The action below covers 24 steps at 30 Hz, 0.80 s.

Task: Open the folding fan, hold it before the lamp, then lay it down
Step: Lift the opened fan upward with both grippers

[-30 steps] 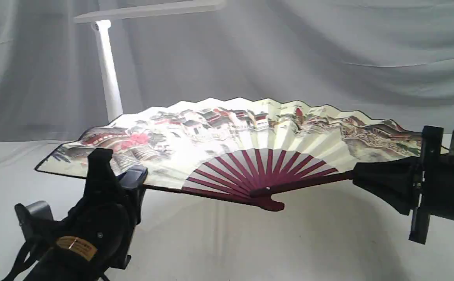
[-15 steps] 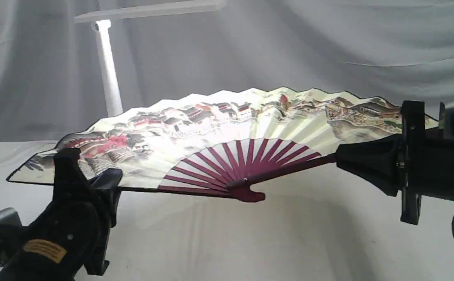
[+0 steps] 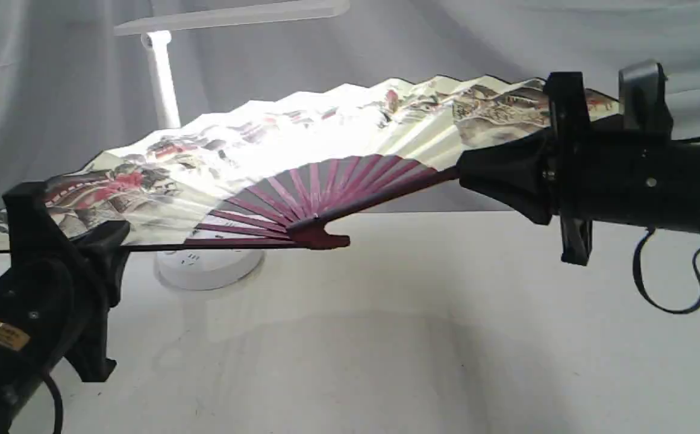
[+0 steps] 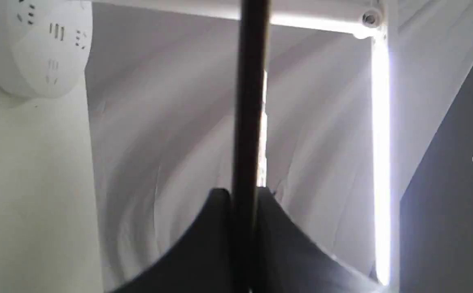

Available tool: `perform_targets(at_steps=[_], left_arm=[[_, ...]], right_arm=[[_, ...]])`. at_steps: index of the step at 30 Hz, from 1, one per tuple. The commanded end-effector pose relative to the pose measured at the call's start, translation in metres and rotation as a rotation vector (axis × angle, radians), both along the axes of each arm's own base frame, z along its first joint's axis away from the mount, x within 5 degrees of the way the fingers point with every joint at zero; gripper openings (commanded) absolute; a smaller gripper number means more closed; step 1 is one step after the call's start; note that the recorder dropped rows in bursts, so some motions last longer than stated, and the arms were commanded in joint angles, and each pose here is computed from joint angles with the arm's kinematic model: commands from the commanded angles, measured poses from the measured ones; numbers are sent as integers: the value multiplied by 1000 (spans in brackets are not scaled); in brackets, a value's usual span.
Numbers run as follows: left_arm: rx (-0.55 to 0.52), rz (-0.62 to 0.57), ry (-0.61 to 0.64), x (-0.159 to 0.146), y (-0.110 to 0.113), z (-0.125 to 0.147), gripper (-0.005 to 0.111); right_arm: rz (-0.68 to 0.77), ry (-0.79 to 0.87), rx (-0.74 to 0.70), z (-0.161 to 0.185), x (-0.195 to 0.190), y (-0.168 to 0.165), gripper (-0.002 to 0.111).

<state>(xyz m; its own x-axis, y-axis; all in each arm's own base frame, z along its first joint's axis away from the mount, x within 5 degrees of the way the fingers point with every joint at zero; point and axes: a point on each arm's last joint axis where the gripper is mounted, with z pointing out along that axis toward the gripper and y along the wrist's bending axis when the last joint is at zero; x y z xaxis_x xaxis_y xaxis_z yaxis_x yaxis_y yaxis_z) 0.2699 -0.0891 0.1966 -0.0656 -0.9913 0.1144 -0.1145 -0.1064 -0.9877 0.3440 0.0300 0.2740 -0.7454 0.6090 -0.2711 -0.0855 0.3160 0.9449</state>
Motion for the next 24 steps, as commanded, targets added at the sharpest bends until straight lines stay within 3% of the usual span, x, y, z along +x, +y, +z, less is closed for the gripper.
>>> perform_targets(at_steps=[1,6,11,24], left_arm=[[-98,191,-19,2,30,7,0],[-128,172,15,8,35,16,0],[-101,130,-27,17,37,31,0],[-149,122,-44,11,38,53,0]], right_arm=[[-127,-33,-66,12,11,-13,0],[-146,-33,-50,20,16,-11,0],[-152,-39,-44,25,16,-12,0],[-170,-21,-35,25,17,-13,0]])
